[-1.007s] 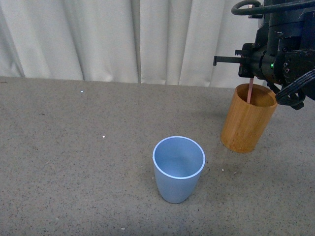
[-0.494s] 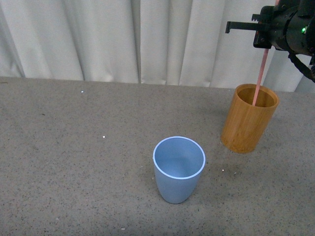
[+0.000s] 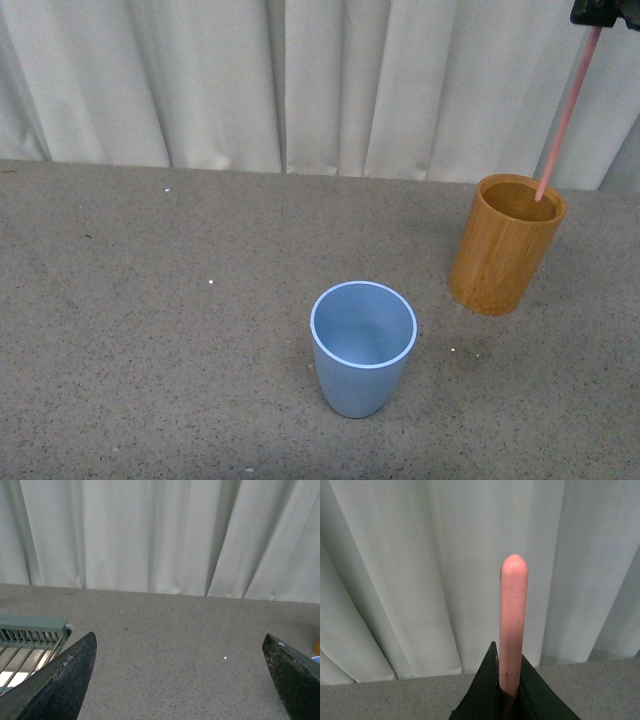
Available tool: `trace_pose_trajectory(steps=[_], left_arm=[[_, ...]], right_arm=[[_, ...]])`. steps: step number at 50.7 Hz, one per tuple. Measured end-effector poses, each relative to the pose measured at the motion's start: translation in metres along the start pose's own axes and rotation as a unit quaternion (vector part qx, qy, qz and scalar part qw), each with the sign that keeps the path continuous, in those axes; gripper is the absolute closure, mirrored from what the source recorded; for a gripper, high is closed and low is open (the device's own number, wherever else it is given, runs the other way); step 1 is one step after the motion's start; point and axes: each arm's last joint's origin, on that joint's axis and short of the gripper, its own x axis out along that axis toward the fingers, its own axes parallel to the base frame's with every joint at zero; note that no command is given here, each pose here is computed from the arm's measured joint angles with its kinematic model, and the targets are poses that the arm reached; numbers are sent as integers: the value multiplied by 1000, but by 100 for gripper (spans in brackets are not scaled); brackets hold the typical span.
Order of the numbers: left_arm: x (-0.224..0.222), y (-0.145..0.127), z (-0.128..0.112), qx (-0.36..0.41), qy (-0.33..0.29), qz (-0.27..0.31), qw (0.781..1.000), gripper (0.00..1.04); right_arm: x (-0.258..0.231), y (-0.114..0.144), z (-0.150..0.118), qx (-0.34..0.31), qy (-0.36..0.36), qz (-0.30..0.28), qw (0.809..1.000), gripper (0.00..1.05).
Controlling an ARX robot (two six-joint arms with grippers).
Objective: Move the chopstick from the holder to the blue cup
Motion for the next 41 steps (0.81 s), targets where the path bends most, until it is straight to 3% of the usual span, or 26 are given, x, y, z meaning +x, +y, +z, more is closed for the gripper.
trace_pose_trajectory(steps=[24,31,41], left_arm=[[0,0,0,0,0,0,1000,7],[0,0,0,0,0,0,1000,7],[0,0,0,0,0,0,1000,7]], right_arm=[[-37,27,49,37,-50,59,996,103],[-49,41,49,48,-47,85,994,103],[-67,61,29,48,-19,121,991,103]])
